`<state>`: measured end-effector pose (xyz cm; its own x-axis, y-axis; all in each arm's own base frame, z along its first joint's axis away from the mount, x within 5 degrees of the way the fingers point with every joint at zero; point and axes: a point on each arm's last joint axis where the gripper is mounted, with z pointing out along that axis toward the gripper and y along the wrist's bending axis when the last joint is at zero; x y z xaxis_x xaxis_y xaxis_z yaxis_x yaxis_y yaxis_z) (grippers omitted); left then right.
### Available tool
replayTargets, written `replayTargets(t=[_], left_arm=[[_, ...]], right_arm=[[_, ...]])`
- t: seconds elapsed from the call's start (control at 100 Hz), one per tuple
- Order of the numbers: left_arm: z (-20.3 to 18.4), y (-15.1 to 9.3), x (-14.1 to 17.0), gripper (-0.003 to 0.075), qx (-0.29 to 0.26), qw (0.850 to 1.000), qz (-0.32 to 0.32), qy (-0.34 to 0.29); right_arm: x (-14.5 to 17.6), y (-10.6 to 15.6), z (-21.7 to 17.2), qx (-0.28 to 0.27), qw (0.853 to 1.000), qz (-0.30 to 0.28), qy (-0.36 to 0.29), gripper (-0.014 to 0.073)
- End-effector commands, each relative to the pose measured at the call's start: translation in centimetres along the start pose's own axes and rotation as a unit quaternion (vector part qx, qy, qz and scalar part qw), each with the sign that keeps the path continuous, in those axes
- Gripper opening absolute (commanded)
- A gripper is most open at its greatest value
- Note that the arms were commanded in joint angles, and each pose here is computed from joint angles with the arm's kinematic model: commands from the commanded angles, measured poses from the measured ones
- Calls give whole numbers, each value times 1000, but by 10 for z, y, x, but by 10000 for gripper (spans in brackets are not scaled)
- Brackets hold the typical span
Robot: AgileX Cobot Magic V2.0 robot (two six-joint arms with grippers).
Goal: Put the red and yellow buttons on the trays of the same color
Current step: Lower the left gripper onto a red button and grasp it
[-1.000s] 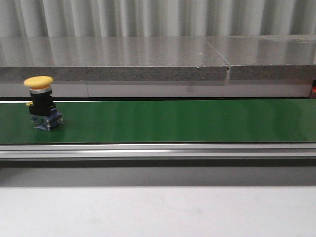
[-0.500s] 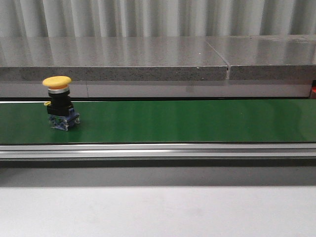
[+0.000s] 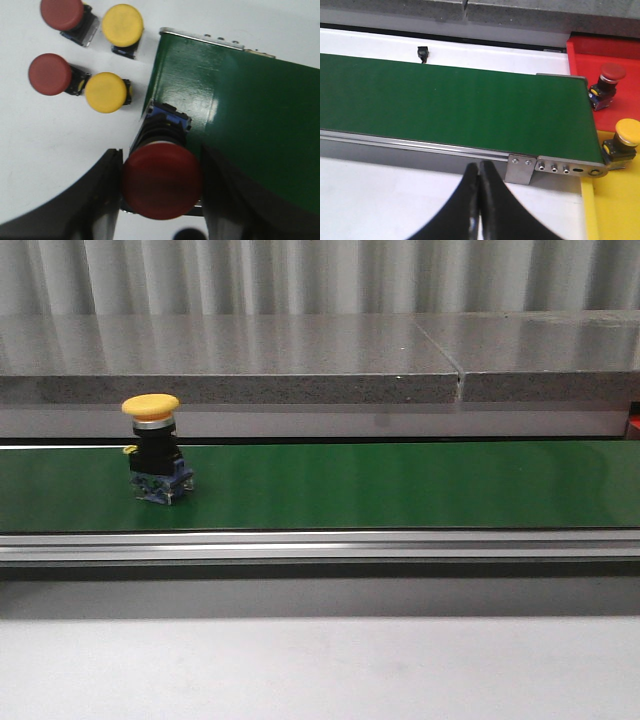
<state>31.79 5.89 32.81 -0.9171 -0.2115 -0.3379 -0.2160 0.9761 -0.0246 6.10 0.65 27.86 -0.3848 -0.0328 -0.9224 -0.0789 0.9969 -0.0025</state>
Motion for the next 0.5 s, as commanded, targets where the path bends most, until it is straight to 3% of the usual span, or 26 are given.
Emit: replayTargets(t=[0.0,0.26,0.49], left_arm=[[-16,-12,-4,169,13,999,12,-40],[15,-36,-9,169,20,999,48,-2],[26,-37,-9,187,9,998,65,18]], right_arm=[[-13,-1,-3,3,999,-2,-42,-68],[-13,-1,-3,3,999,-2,-42,-68],[-13,-1,-3,3,999,-2,-42,-68]])
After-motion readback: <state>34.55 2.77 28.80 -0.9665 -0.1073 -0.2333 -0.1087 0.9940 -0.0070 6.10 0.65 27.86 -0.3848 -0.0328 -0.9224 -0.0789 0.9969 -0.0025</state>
